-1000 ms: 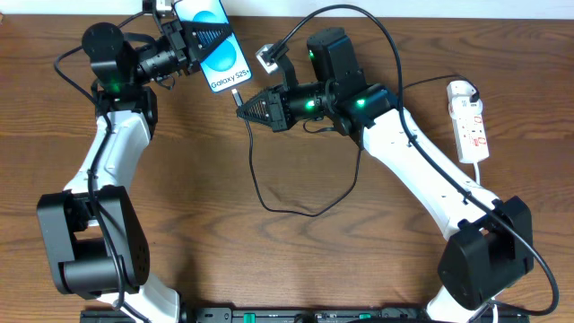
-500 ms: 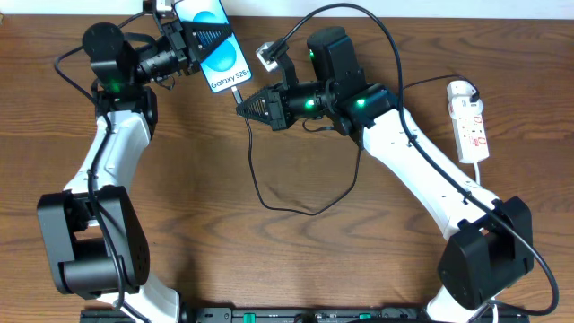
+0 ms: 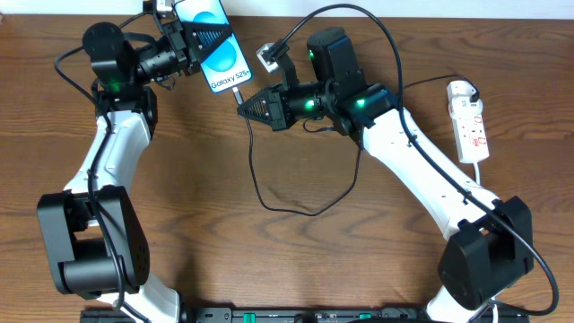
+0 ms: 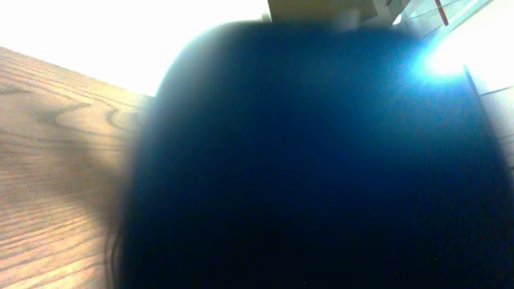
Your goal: Plug charger to phone and switch on socket
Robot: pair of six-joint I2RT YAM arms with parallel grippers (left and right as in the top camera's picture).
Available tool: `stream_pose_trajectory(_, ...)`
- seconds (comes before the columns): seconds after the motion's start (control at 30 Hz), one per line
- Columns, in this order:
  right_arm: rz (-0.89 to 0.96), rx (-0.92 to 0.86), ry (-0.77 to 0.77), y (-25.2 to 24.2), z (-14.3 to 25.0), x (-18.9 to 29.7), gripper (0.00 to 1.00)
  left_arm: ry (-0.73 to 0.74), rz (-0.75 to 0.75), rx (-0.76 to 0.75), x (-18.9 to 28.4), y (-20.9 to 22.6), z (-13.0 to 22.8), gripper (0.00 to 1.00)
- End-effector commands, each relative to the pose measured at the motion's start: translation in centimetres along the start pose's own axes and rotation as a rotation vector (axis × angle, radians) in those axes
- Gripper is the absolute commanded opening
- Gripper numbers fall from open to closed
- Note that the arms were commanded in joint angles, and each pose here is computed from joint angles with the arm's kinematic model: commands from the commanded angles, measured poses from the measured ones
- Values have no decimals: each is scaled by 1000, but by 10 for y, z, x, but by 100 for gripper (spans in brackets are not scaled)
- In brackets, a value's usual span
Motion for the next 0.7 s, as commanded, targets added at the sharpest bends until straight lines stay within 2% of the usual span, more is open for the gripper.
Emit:
stream_pose_trajectory(0.0, -7, 21, -14, 5, -4, 3, 1, 5, 14, -49, 1, -8, -3, 7)
stream_pose_trajectory(0.67, 1, 19, -22, 5, -5, 3, 1, 26, 29, -48, -7, -11, 2, 7)
Point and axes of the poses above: each gripper's point midway between its finger pads, its own x axis back along the fingers, its own y axis along the line the jaws close on, z = x × y, the point moved 4 cm from there along x, back along the fingers, and after that the axes turned 14 degrees about -x, right-handed, at the moved point
